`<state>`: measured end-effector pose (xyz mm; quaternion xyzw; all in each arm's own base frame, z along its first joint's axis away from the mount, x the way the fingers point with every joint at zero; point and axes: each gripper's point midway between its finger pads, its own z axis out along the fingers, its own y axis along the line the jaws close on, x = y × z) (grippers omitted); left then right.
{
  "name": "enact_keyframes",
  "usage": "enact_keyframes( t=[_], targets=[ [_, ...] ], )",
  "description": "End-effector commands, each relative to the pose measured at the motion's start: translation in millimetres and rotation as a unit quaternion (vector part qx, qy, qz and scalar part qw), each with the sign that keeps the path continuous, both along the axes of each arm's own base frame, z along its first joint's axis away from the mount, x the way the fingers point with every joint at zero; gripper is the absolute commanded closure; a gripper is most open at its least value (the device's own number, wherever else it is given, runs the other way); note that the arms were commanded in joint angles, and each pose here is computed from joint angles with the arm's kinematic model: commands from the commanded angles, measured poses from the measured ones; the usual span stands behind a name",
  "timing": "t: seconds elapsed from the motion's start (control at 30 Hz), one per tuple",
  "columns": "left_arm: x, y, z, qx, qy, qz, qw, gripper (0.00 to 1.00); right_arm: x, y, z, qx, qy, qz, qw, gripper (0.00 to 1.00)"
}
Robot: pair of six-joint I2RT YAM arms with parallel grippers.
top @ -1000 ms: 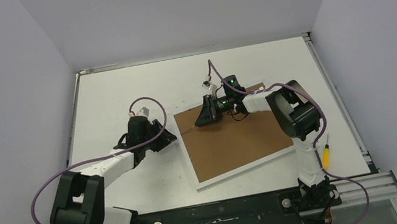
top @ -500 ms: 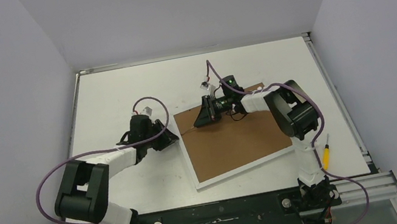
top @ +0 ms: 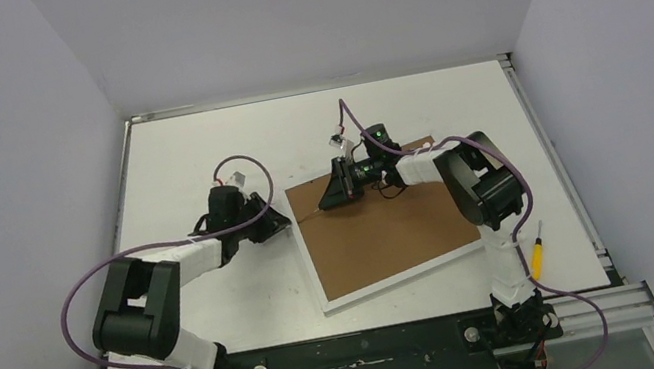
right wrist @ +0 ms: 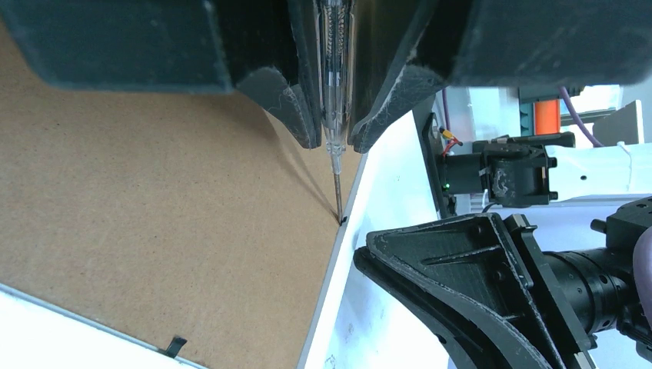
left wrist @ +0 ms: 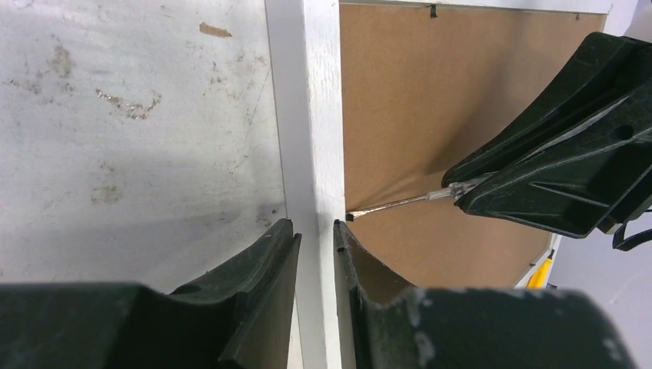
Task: Take the photo out of the frame
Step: Release the photo frame item from the photo frame.
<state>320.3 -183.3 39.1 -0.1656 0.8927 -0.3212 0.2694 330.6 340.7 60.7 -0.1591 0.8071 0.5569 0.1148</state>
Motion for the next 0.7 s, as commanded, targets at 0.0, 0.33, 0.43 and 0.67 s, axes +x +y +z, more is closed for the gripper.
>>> enact_keyframes(
  t=[0.0,0.33,0.43,0.67],
  targets=[
    [19,-13,19,-0.032,-0.045,-0.024,0.998,0.78,7,6,-2,-0.005,-0.025,0.001,1.000,0.95],
    [18,-24,12,-0.061,-0.035,-0.045,0.997,0.89,9,11,3,-0.016,-0.032,0.001,0.999,0.95],
    [16,-26,10,-0.068,-0.031,-0.048,0.996,0.93,8,15,9,-0.023,-0.038,0.006,0.999,0.95],
    [11,-28,7,-0.082,-0.022,-0.048,0.995,0.94,5,29,22,-0.060,-0.058,0.014,0.996,0.95]
  ],
)
